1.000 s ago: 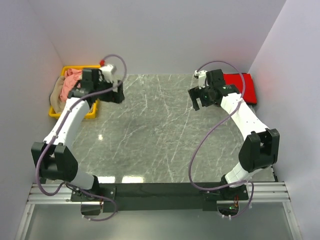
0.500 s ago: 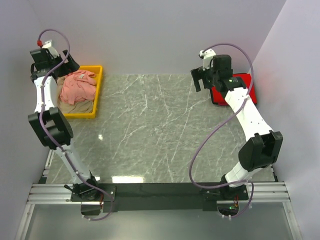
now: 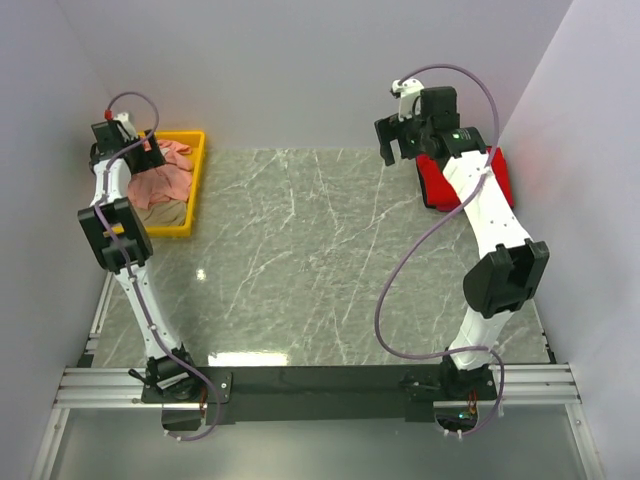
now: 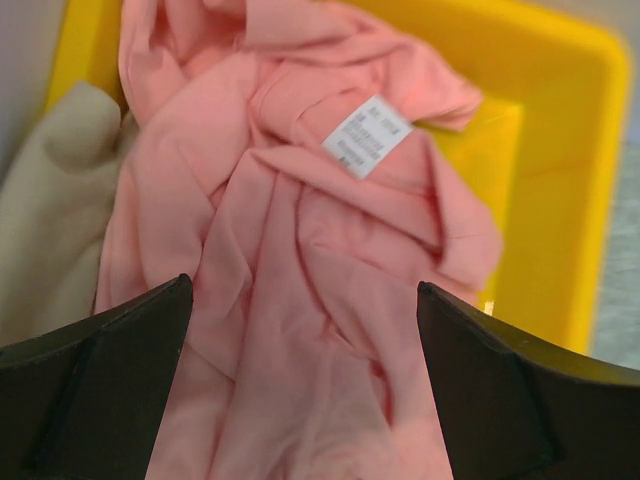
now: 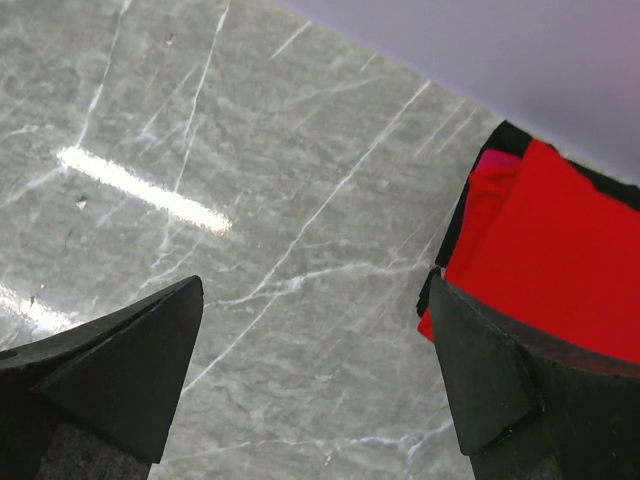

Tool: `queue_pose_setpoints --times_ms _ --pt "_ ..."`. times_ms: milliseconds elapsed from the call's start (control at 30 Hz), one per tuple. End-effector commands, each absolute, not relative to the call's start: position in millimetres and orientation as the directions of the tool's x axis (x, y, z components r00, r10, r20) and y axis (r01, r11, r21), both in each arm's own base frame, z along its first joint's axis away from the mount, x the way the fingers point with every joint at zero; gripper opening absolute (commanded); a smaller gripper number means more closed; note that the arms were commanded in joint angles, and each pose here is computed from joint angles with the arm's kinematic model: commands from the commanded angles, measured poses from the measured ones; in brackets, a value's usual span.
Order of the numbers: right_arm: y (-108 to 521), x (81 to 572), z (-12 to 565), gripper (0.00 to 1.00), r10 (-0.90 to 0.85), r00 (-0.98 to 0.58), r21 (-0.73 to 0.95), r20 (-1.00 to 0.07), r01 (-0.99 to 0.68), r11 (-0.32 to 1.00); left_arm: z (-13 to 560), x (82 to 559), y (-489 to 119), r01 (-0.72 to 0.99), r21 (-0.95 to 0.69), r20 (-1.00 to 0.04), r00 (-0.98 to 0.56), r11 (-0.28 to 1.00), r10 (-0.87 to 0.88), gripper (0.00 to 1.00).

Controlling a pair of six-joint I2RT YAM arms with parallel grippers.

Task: Fold and stack the t-shirts
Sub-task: Grab the tshirt from the pile

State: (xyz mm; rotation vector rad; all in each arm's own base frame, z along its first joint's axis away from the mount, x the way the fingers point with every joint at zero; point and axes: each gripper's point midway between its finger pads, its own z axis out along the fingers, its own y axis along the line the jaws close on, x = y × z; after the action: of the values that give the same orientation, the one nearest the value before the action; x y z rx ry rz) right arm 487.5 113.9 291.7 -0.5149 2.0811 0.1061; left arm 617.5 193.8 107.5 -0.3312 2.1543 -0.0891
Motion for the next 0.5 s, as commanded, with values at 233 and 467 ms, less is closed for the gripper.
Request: queue_pose_setpoints --times_ms 233,467 --pt "109.4 482.3 288.2 1.0 -0.327 -0.473 -0.139 -0.818 -0.389 0.911 54.4 613.7 177.0 -0.128 -0.029 -0.74 -0.664 0.991 -0.107 0.79" --pt "105.8 476.3 275.8 0.99 -0.329 -0.499 -0.14 -0.802 -0.378 0.915 95.5 625.5 169.6 -0.118 -0.073 -0.791 -0.597 0.99 -0.13 0.07"
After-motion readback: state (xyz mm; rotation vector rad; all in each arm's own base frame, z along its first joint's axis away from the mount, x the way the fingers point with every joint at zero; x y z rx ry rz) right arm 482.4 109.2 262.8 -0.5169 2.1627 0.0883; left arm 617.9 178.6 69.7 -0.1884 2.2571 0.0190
